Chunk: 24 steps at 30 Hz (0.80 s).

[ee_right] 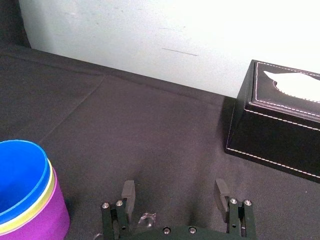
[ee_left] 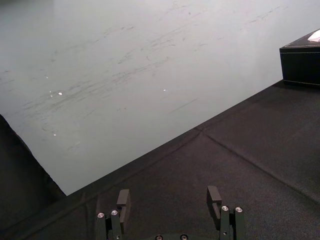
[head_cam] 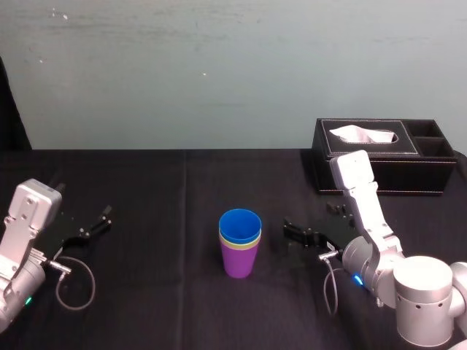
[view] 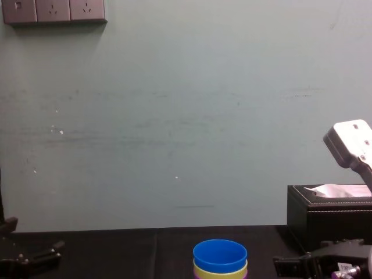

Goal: Stack the three plastic cups sequentially using one hand.

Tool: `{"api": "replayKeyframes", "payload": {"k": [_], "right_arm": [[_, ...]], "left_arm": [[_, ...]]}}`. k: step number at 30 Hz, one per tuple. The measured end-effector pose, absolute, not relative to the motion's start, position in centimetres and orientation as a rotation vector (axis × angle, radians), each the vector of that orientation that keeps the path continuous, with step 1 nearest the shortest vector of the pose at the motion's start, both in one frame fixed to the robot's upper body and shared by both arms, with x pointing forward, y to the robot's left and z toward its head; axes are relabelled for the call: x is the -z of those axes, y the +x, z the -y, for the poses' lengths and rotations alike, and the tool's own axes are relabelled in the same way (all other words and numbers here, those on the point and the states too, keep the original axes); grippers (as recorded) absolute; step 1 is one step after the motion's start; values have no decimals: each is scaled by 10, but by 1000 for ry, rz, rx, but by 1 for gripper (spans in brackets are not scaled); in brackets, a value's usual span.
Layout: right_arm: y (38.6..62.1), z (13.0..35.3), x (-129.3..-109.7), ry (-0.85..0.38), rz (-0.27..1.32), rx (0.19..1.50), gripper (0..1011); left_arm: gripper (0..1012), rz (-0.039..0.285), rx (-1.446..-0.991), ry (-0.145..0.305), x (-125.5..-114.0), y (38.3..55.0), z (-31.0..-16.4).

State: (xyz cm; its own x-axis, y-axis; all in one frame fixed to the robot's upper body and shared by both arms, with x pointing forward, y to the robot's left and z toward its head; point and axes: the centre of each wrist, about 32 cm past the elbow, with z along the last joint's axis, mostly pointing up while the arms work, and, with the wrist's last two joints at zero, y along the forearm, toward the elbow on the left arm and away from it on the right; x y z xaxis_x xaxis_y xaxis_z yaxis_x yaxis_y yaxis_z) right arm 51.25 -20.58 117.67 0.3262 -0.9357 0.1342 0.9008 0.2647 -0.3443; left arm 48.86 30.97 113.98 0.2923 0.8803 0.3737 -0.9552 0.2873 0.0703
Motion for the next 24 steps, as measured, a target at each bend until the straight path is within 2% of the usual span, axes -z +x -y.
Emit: {"api": "replayKeyframes", "payload": {"k": [24], "right_arm": [[512, 206, -1177, -391, -102, 1244, 1000]], "left_arm": [[1000, 285, -1248, 304, -1140, 489, -310]]}}
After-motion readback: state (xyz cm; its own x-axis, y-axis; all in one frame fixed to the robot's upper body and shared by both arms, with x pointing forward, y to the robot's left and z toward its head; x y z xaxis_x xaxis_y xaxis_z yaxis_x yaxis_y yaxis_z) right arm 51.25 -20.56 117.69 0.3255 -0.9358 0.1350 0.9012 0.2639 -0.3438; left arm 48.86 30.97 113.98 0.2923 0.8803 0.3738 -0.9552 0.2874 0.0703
